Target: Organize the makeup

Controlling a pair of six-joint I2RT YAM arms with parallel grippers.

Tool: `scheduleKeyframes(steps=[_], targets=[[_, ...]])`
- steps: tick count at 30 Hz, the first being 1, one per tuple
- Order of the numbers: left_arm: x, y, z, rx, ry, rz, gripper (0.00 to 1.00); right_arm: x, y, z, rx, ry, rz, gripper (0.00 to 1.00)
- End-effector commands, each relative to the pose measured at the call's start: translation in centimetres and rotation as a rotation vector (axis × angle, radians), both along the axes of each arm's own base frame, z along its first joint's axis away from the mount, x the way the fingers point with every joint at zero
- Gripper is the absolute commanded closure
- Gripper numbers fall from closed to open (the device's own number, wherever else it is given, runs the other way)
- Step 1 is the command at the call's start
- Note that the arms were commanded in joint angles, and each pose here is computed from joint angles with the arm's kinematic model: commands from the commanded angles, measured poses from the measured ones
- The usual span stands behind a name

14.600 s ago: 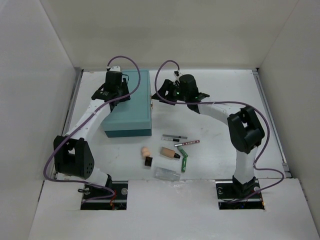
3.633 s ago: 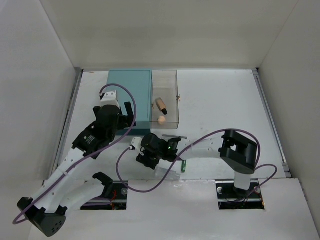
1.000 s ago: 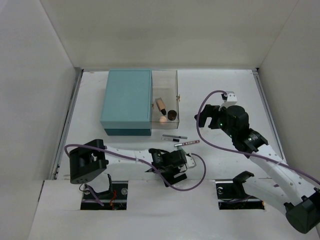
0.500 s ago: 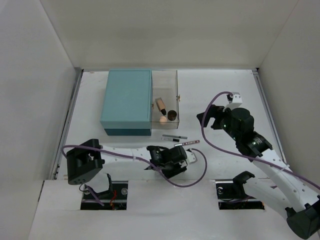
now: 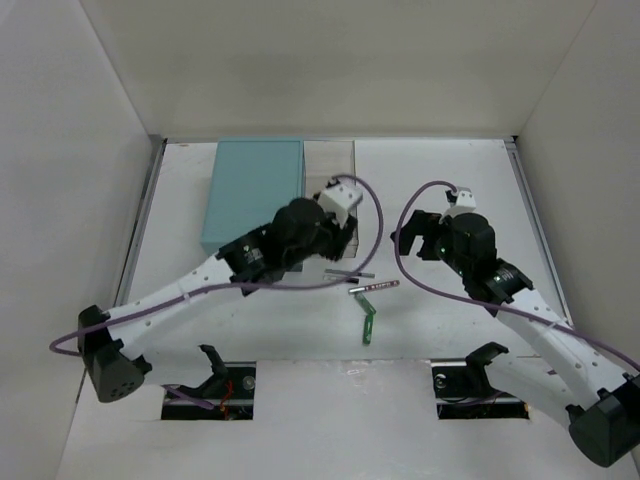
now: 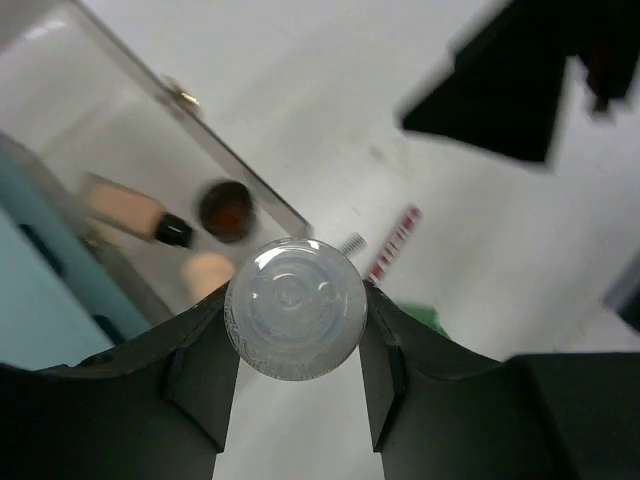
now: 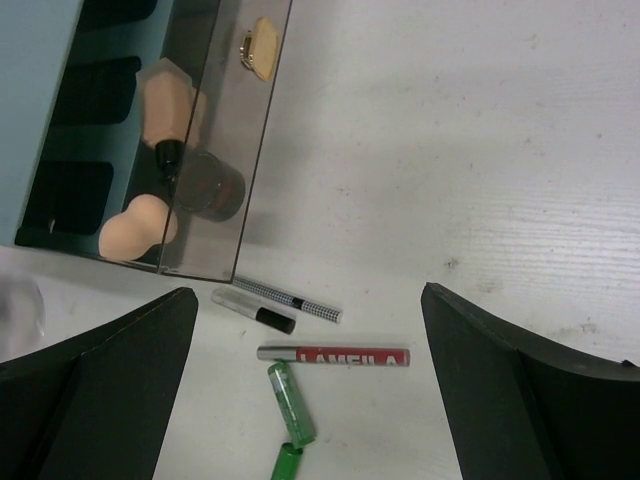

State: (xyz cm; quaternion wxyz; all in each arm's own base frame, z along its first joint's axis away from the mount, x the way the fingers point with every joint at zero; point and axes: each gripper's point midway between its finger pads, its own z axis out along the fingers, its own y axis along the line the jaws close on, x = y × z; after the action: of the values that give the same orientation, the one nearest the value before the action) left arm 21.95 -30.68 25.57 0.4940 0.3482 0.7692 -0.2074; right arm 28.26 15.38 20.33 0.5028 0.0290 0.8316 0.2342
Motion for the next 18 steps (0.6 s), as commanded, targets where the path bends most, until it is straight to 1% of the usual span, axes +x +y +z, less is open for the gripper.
scheduleKeyframes(steps=[1,6,9,14,17,18], targets=[[7.7,0.8,4.7,-0.105,-0.098,0.187,0.87,1.1,0.6,1.3,0.056,-0.041,-0.011,0.0],[17.0,1.7,4.1,-0.103,-0.05,0.282,0.89,2.4,1.4,1.0,0.045,-0.014,-0.013,0.0],[21.0,1.7,3.0,-0.11,0.002,0.286,0.89,3.3,1.9,0.8,0.039,0.002,-0.01,0.0],[25.5,2.1,-0.5,-0.09,0.134,0.302,0.91,4.8,2.7,0.2,0.025,0.033,-0.009,0.0],[26.6,2.3,-1.3,-0.1,0.159,0.312,0.91,5.8,3.3,-0.1,0.027,0.057,-0.015,0.0],[26.8,2.3,-1.4,-0.102,0.163,0.31,0.89,6.1,3.4,-0.2,0.026,0.061,-0.015,0.0]])
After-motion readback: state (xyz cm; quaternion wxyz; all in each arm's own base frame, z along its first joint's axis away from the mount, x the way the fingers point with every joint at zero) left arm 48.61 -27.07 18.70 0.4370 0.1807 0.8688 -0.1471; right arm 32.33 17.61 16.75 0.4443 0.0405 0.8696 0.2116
